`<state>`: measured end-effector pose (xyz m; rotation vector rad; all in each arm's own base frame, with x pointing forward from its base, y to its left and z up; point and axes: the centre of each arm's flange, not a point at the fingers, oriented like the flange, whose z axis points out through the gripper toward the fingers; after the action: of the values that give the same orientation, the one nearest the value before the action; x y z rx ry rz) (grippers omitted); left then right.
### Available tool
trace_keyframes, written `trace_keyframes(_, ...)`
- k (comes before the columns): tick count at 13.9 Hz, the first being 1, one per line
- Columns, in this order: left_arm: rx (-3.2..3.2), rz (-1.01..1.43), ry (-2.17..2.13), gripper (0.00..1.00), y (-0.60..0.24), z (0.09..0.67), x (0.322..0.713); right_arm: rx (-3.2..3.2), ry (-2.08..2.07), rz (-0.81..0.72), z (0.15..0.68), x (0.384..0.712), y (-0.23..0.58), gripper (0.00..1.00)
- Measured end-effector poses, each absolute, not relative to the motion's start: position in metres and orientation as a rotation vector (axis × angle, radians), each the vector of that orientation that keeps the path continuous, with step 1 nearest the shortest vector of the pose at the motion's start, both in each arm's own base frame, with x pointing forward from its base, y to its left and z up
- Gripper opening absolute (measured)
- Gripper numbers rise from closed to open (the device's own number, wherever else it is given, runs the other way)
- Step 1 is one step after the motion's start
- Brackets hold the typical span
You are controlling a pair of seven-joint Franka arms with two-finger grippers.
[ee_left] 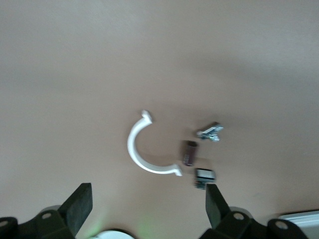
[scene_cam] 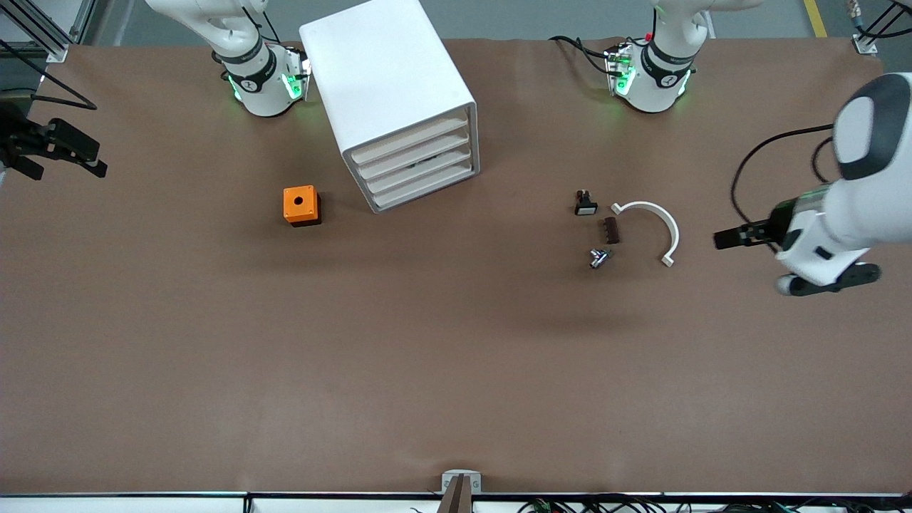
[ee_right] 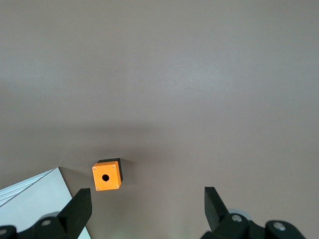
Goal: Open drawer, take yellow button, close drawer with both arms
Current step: 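Move the left gripper toward the handle of the white cabinet drawer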
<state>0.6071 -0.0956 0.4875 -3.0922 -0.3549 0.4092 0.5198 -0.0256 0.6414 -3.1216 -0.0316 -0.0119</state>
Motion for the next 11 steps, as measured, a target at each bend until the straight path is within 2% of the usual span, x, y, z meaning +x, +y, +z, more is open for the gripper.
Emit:
trace_keyframes(5, -2.988, 0.749, -0.882, 1.0, -0.239, 0.43, 0.583, -3.122, -0.031, -0.012, 0.641, 0.52, -0.026, 1.0)
trace_keyframes(11, -2.414, 1.164, -1.56, 1.0, -0.346, 0.353, 0.568, -3.122, -0.031, -0.012, 0.641, 0.52, -0.026, 1.0)
